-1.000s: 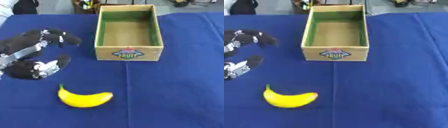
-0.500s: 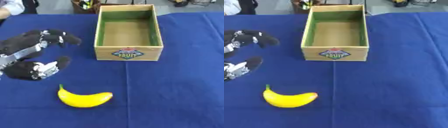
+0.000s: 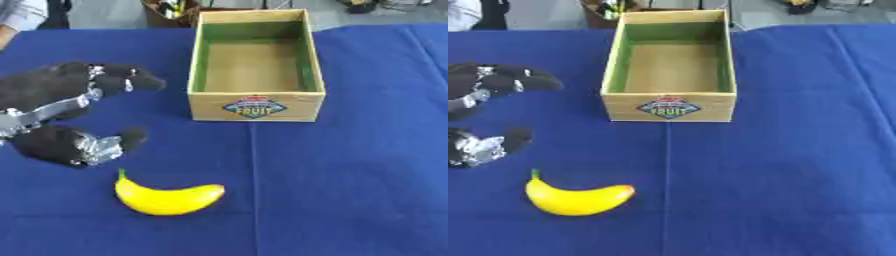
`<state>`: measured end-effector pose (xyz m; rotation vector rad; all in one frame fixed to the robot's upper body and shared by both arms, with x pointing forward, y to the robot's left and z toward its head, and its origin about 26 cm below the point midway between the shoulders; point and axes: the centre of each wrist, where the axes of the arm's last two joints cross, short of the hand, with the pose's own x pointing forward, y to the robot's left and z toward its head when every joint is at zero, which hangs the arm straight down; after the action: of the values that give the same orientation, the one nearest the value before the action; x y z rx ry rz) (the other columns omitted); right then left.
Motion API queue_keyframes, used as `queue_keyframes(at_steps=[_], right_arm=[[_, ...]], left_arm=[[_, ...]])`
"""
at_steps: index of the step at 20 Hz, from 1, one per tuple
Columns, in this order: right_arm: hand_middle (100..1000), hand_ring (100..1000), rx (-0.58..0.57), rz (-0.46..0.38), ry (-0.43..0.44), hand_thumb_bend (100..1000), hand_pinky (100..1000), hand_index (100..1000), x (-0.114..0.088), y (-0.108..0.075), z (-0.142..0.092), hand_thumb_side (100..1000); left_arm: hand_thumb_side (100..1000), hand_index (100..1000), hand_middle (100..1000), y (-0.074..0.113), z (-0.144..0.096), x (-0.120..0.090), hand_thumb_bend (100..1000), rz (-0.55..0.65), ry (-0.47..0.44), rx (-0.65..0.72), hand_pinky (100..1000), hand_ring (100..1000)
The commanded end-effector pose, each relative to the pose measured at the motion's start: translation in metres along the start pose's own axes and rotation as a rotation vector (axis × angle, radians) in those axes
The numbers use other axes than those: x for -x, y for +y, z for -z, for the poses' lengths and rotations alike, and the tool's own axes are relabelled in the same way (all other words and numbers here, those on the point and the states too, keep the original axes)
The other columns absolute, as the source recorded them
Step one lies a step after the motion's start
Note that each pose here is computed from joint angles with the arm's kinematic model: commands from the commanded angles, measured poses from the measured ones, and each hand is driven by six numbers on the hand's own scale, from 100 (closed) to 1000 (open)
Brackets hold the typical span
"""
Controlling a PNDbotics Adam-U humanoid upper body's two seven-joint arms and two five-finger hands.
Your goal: Pick up objects on the table and place them in the box.
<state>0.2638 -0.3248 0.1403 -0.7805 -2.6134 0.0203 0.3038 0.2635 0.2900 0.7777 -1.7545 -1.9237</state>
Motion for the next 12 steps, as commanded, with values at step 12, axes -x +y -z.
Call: queue_keyframes(at_steps=[12], right_arm=[[556, 637, -0.013, 0.007, -0.012, 100, 704, 735, -0.0030, -0.0034, 0.0051, 855]], left_arm=[[971, 1000, 890, 0.0035, -0.0026, -0.0067, 594, 0.098, 0.141, 0.171, 884, 916]])
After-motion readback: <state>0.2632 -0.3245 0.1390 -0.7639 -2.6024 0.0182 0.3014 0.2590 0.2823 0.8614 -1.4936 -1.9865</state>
